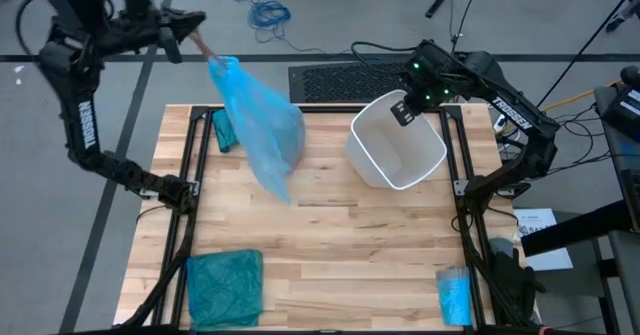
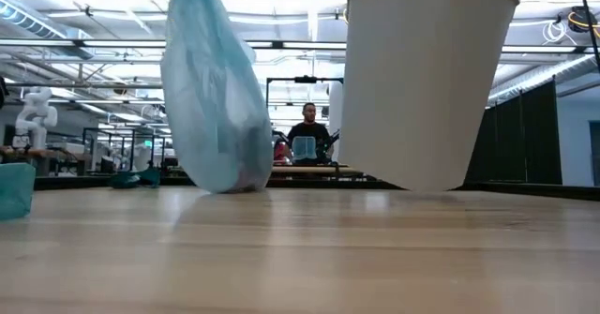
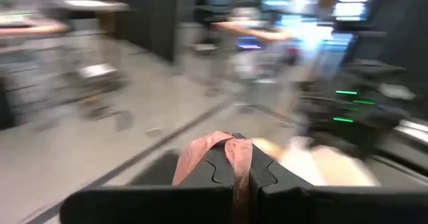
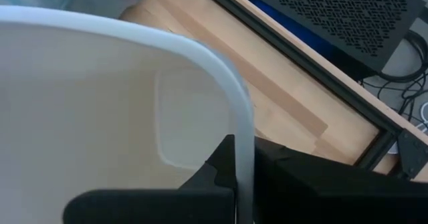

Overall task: Place trash/remove bag and relplace
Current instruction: Remove the blue trash bag from the white trash bin

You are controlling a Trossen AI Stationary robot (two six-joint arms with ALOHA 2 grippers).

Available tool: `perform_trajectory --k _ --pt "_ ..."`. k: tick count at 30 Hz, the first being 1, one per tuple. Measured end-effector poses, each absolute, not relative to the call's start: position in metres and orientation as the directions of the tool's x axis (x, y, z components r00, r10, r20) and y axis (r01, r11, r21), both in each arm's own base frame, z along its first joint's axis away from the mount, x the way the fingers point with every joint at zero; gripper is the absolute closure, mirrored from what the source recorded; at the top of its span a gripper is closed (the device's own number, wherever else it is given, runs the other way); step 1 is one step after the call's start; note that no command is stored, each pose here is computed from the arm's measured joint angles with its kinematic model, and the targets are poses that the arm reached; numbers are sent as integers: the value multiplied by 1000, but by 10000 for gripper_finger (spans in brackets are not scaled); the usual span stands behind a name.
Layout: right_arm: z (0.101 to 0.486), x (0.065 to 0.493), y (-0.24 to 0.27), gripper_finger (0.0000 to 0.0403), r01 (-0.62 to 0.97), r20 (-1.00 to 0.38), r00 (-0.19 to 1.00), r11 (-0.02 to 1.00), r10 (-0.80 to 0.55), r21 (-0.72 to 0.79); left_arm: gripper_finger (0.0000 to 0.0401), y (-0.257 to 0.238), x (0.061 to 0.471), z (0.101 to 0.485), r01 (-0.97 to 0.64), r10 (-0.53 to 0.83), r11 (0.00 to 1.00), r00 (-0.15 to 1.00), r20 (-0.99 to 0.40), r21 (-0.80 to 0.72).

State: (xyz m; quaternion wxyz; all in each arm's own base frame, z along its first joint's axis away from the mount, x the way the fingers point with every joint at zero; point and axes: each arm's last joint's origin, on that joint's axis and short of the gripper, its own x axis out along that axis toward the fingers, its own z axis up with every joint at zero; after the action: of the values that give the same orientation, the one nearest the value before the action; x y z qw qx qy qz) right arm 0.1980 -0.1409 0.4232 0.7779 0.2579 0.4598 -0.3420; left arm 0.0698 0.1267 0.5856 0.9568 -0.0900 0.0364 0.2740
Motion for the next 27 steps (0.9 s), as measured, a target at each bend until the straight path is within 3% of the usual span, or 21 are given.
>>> perform_trajectory --k 4,9,13,15,17,22,27 --pt "423 198 -141 403 767 -892 343 636 -294 86 401 114 57 580 -757 733 648 650 -198 -88" --pt "424 199 -141 403 758 -888 361 644 -284 102 401 105 48 582 -844 834 534 516 -193 49" --pt "424 199 -141 403 756 -887 366 645 -282 107 401 99 38 584 -928 938 329 299 -175 176" --pt "424 199 -141 403 756 -886 366 645 -283 106 401 94 35 585 -943 957 273 245 -158 192" --pt "424 199 -141 403 757 -887 365 645 -283 106 401 90 34 585 -942 954 282 257 -153 182" --pt "424 199 -141 403 756 -886 368 645 -284 107 401 88 40 578 -897 881 437 411 -234 67" --pt "424 200 -142 403 754 -881 375 648 -290 108 401 90 42 569 -878 834 478 445 -327 23"
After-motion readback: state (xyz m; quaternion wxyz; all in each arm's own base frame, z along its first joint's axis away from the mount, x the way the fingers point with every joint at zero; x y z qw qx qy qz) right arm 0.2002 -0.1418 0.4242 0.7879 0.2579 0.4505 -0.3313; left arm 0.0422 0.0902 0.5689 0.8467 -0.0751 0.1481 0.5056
